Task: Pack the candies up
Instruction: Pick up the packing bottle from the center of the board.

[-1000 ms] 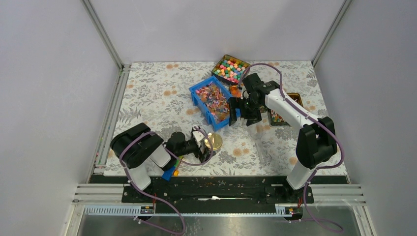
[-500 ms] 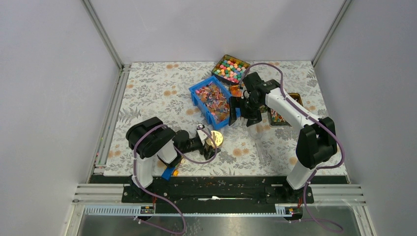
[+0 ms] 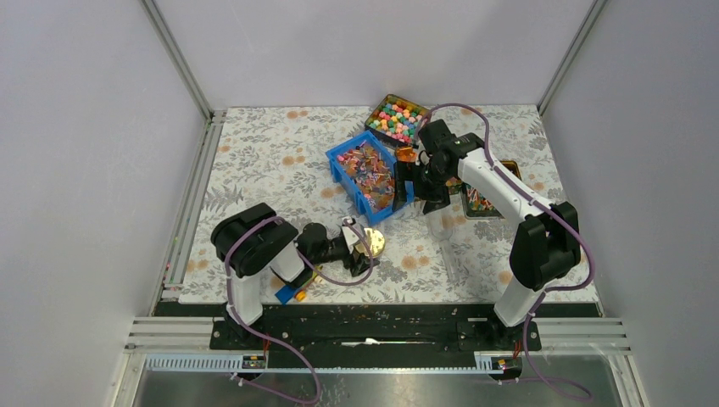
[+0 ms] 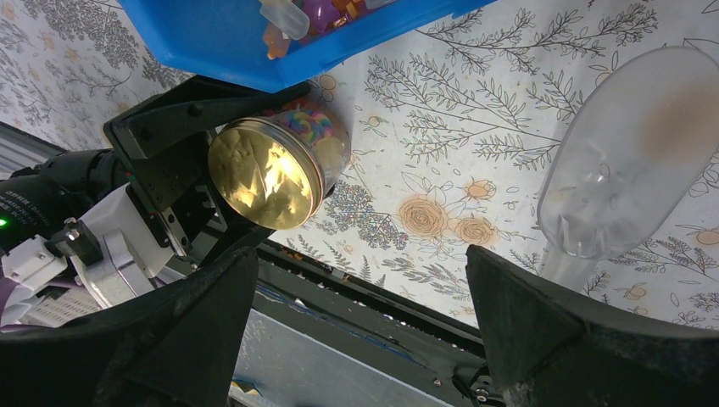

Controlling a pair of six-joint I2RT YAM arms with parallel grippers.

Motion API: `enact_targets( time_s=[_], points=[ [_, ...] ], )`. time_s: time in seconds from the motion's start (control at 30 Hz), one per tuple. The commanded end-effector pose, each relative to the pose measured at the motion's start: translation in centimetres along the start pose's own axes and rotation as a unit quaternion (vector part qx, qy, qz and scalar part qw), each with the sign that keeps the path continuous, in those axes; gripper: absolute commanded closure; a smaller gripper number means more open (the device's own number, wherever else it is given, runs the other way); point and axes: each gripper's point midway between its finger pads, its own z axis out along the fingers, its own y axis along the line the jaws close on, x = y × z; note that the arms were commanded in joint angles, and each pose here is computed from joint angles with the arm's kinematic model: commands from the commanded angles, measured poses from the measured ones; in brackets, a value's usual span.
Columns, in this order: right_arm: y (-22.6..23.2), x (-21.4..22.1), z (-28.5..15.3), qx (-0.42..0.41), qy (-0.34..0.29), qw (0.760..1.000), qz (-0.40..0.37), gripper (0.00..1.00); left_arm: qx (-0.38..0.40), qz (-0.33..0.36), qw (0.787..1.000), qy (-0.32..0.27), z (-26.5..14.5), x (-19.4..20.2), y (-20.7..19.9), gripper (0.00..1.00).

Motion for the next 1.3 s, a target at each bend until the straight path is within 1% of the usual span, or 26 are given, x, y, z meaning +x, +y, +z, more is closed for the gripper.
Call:
enact_targets(
  time_s=[0.0, 0.23, 0.5, 0.63, 0.73, 0.8, 0.87, 0.93, 1.03, 1.13, 1.27],
  points=[
    [1.0, -0.7, -1.6, -0.014, -0.016, 1.000, 0.000, 0.00, 0.025, 0.030, 0.999, 0.005, -0.9, -0.8, -1.1, 0.37],
    [1.9, -1.3, -3.5, -0.029, -0.045, 0.998, -0.022, 0.00, 0.018, 0.066, 0.998, 0.014, -1.9, -4.2, -0.6, 0.37],
    [3.5, -3.3, -7.8, -0.039, -0.119, 0.990, -0.064, 0.00, 0.010, 0.094, 0.995, 0.021, -3.7, -9.7, -0.4, 0.38],
    [5.5, -4.8, -10.3, -0.069, -0.154, 0.981, -0.094, 0.00, 0.016, 0.097, 0.995, 0.027, -4.8, -12.5, -0.8, 0.39],
    [7.4, -5.7, -12.0, -0.108, -0.187, 0.967, -0.131, 0.00, 0.017, 0.099, 0.995, 0.026, -5.7, -14.8, -1.1, 0.40],
    [8.3, -6.2, -13.0, -0.128, -0.218, 0.954, -0.160, 0.00, 0.021, 0.100, 0.994, 0.025, -6.2, -16.3, -1.3, 0.40],
    [9.2, -6.5, -14.1, -0.146, -0.252, 0.936, -0.199, 0.00, 0.026, 0.104, 0.994, 0.022, -6.7, -18.0, -1.5, 0.40],
    [10.0, -6.0, -14.8, -0.171, -0.279, 0.908, -0.261, 0.00, 0.034, 0.102, 0.994, 0.022, -7.2, -19.0, -1.7, 0.40],
    [10.7, -5.3, -15.6, -0.190, -0.317, 0.860, -0.353, 0.00, 0.046, 0.109, 0.993, 0.014, -7.7, -20.8, -2.0, 0.41],
    [11.4, -4.0, -16.3, -0.210, -0.330, 0.813, -0.431, 0.00, 0.061, 0.119, 0.991, 0.004, -8.2, -22.0, -2.2, 0.41],
    [12.8, -1.9, -17.4, -0.252, -0.332, 0.755, -0.507, 0.01, 0.084, 0.130, 0.988, -0.011, -8.8, -23.2, -2.5, 0.41]
  ],
)
